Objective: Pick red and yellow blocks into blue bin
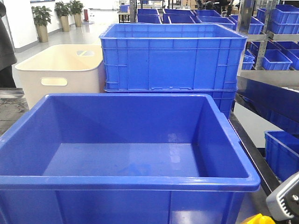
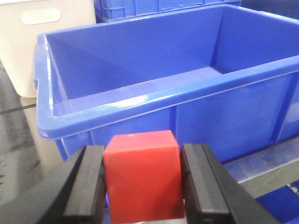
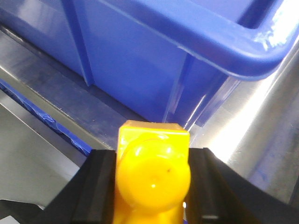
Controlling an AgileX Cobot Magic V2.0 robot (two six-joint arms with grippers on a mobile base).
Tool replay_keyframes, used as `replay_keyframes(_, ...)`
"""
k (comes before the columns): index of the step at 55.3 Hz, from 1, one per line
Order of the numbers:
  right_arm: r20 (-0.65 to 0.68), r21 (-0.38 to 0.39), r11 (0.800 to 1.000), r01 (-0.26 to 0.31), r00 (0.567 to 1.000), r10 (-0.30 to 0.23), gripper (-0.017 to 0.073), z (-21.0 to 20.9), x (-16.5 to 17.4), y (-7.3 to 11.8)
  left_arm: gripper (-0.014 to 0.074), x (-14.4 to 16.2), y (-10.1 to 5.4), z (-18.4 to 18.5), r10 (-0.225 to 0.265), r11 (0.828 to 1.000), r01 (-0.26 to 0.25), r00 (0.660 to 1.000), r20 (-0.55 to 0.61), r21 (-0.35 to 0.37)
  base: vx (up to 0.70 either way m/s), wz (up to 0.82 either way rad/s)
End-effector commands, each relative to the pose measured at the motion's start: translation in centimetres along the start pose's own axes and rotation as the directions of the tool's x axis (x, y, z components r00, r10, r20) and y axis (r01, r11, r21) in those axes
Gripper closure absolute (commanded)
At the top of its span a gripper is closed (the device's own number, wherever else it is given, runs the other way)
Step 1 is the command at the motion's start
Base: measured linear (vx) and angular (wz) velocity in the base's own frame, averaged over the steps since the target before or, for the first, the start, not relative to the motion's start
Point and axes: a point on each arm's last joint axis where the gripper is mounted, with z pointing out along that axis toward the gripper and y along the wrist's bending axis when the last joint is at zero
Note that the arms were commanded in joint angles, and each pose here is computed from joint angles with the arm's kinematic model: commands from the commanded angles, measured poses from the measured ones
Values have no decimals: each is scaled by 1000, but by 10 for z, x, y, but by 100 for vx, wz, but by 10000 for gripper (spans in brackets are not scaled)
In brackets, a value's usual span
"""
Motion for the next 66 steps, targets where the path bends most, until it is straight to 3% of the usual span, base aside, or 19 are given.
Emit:
replay_keyframes(1, 99, 21, 1000, 3, 995, -5, 295, -7, -13, -2, 312, -15, 0, -2, -2, 1000, 2, 995, 100, 2, 0, 0)
replay_keyframes(15, 169, -35, 999, -36, 985, 41, 295, -32, -38, 2, 312, -15, 0, -2, -2, 1000, 2, 995, 100, 2, 0, 0)
replay_keyframes(27, 356, -7, 1000, 29, 934, -25, 295, -79, -92, -2, 312, -15, 0, -2, -2, 1000, 2, 995, 100, 2, 0, 0)
replay_keyframes(35, 438, 35, 998, 52, 897, -62, 295, -84, -128, -10, 312, -15, 0, -2, -2, 1000, 2, 995, 100, 2, 0, 0)
replay_keyframes(50, 416, 40, 999, 23, 909, -37, 295, -17, -175, -28, 312, -15, 0, -2, -2, 1000, 2, 995, 100, 2, 0, 0)
replay_keyframes(66, 352, 54, 998, -14, 936, -6, 293, 76, -181, -42, 312, -15, 0, -2, -2, 1000, 2, 995, 100, 2, 0, 0)
